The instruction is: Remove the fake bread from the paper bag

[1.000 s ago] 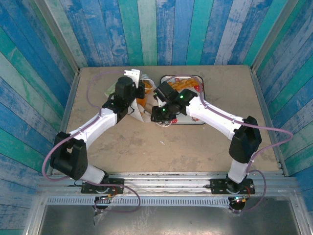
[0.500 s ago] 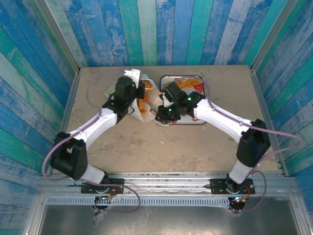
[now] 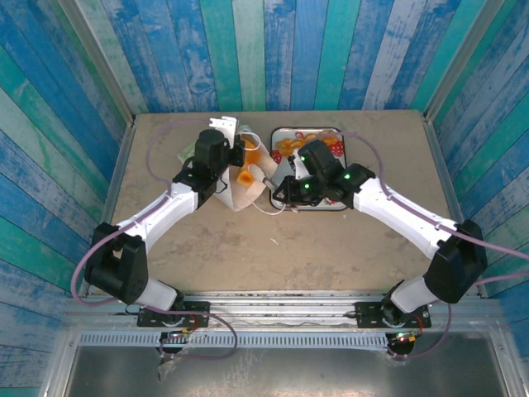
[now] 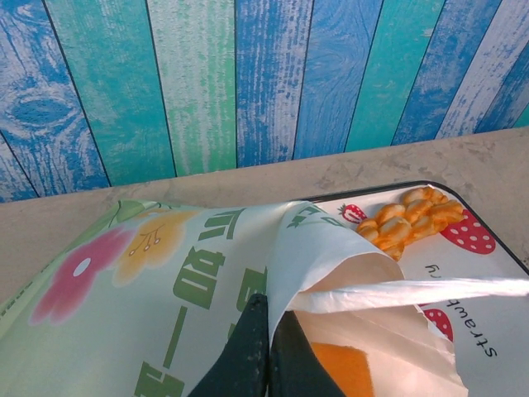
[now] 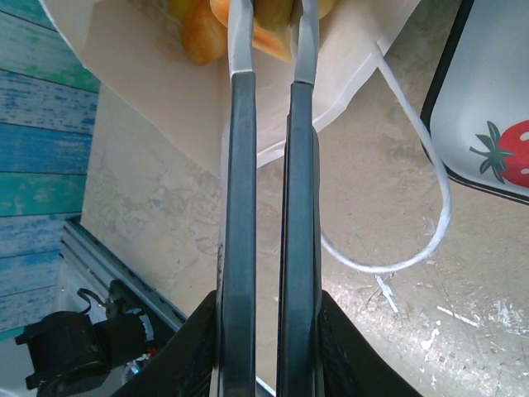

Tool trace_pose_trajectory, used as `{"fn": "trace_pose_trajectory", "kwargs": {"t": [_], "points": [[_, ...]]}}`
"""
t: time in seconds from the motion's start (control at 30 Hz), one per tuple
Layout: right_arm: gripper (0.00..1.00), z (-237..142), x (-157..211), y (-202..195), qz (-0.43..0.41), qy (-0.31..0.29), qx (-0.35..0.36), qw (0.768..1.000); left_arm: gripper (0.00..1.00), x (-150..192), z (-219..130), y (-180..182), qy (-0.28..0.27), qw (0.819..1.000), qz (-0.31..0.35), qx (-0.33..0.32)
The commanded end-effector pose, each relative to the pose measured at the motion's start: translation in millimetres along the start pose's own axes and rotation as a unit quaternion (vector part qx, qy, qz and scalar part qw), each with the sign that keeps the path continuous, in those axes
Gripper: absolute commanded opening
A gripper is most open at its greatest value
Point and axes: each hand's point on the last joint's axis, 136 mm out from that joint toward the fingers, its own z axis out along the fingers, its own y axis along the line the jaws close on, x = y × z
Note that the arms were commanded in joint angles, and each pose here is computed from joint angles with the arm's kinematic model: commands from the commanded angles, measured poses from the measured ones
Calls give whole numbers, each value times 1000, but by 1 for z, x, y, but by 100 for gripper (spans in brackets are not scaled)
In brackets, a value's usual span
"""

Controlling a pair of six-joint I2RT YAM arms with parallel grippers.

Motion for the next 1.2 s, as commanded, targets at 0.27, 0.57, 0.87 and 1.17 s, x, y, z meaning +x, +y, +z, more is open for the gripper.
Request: {"fn": "trace_pose_trajectory", "kwargs": {"t": [0.27, 0.57, 0.87, 1.17], "points": [[9, -51, 9, 14, -19, -40, -59, 997, 0, -26, -1, 14, -36, 998, -41, -46], [9, -86, 20, -5, 8, -66, -62, 996, 0, -22, 7, 22, -29, 995, -59, -72], [11, -118, 5, -52, 64, -132, -45, 988, 0, -19, 2, 20, -32, 996, -53, -64], [12, -96, -22, -88, 73, -120, -80, 987, 0, -23, -9, 19, -42, 997, -42, -57]]}}
